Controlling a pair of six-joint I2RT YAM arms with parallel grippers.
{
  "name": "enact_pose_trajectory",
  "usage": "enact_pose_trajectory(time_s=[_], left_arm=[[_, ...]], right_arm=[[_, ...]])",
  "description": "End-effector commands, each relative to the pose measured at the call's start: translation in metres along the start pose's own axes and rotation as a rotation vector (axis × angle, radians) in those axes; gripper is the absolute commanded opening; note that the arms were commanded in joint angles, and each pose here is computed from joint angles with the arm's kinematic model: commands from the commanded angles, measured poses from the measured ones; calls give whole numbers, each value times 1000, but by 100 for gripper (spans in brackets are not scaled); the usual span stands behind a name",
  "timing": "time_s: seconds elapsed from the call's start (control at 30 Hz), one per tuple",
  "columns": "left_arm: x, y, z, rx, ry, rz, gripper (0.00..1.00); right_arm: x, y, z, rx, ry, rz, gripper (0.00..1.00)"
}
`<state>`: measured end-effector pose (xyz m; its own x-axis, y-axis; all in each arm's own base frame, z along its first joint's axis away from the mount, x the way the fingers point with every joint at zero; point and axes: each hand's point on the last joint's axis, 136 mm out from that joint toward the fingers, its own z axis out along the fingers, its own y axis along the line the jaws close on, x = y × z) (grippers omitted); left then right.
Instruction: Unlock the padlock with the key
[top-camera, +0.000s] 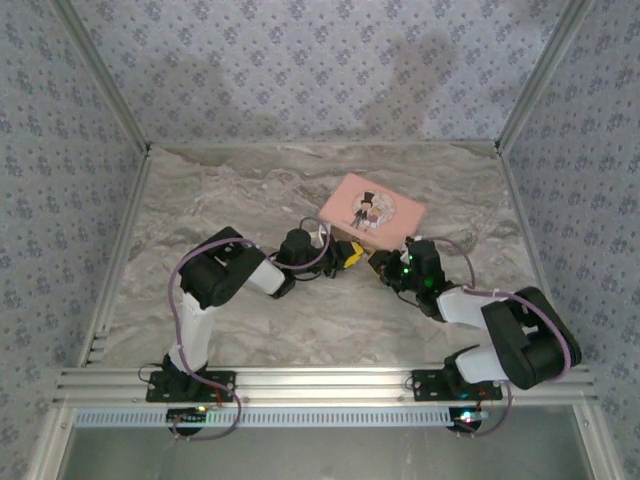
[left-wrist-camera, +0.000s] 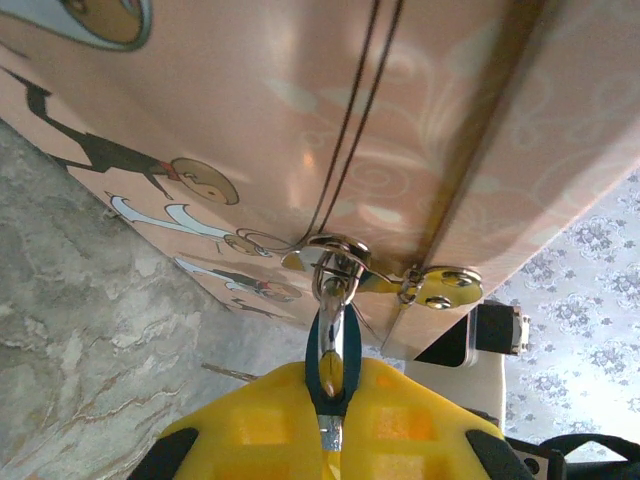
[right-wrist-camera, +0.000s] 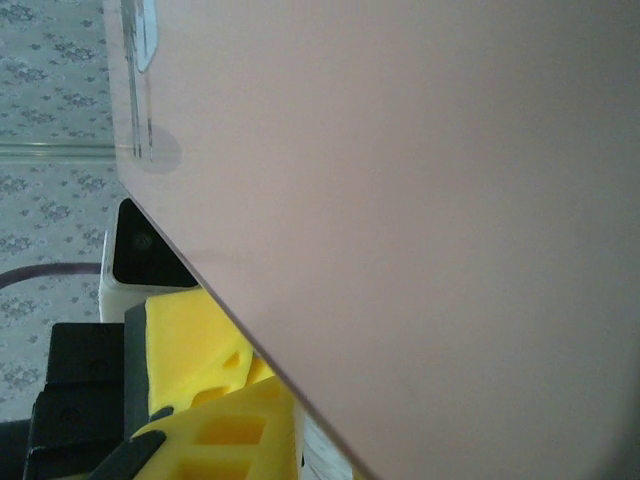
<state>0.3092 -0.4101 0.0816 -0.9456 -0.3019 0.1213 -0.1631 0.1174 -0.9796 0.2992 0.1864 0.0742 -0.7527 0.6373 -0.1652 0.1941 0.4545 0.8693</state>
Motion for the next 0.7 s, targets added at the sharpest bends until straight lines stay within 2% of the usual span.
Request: enact_pose_trajectory(time_s=[0.0,0.17,0.47,0.57,0.67], left_arm=[[23,-46,1,130,77,81,0],[32,-47,5,133,101,78,0],[55,-44,16,149,163,67,0],[58,-43,16,145,171,65,0],[50,-38,13,122,147,73,0]], right_arm=[[-10,14,6,-32,-24,2,17],[-12,17,11,-42,-20,6,8],[-15,25,25,-86,-13,43,5],[-15,29,28,-95,-1,46,5],[-10,18,25,-36,24,24,14]])
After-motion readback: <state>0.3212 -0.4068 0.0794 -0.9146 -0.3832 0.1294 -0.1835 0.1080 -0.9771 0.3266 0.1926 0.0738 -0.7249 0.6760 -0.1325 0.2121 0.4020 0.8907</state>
